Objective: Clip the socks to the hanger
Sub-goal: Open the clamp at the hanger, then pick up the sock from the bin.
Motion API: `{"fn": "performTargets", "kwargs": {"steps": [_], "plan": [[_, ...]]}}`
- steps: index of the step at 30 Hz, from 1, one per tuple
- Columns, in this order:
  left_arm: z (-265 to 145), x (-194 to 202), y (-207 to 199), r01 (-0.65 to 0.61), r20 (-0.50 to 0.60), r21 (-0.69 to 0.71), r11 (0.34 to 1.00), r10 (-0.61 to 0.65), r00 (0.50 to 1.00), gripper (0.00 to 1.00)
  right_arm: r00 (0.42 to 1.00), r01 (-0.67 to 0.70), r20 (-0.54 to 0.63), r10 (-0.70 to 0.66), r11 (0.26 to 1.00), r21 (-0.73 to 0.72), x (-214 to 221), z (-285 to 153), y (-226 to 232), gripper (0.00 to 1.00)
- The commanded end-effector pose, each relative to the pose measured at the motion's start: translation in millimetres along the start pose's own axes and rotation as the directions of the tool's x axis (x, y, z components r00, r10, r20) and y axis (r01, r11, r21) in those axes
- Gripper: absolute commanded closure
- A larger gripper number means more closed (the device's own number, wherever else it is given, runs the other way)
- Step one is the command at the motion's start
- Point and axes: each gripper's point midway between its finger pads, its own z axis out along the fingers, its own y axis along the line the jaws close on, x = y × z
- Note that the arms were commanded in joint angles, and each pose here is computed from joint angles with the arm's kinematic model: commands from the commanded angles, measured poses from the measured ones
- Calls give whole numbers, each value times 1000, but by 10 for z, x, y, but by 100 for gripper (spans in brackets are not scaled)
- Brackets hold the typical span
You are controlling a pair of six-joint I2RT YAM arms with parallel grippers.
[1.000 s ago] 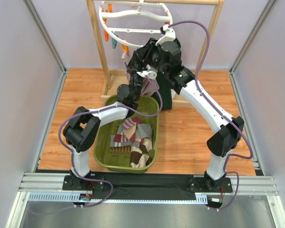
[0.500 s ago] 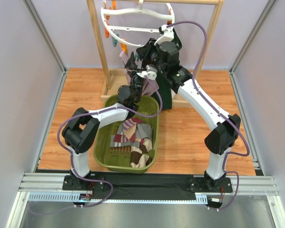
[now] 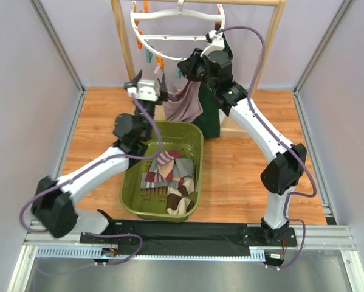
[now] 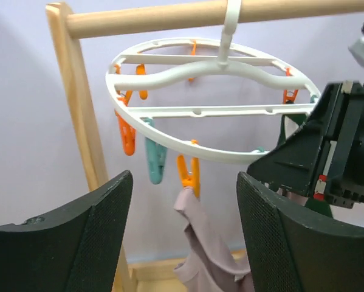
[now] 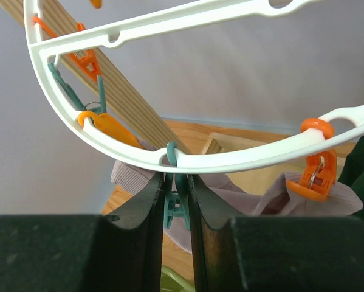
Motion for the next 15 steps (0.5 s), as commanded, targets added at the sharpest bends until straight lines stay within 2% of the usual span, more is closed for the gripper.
{"fn": "performTargets", "kwargs": {"steps": [1,2,4,6,7,8,9,11,13,15], "plan": [[-315,7,117,256,-216,70,964,-236,948,25,999,10,38,-11,1000,14,-271,-11,-150,100],[-395,-2,100,376,-262,50,925,-351,899,25,999,10,36,-10,1000,10,-297,-26,-162,100],[-649,34,111,430,-385,47,902,-381,841,27,1000,2,-4,-2,1000,-4,-256,-51,-182,100],[-825,44,73,520,-457,8,854,-459,762,28,999,-5,-36,5,1000,-19,-210,-95,-176,100],[-1010,95,49,539,-528,2,842,-457,716,28,999,-6,-40,5,1000,-24,-216,-111,-181,100],[-1095,103,12,591,-555,-30,806,-504,661,29,999,-7,-47,5,999,-39,-225,-145,-148,100],[-1178,117,-24,614,-586,-35,789,-514,627,29,998,-3,-61,1,999,-42,-200,-161,-152,100],[-1445,189,-104,658,-686,-59,750,-510,520,28,997,6,-71,-11,997,-73,-227,-229,-81,100],[-1681,187,-244,735,-768,-89,672,-516,378,34,997,22,-75,-28,997,-78,-237,-269,-82,100],[-1808,167,-283,762,-794,-141,632,-532,295,34,997,28,-73,-34,996,-82,-281,-314,-75,100]]}}
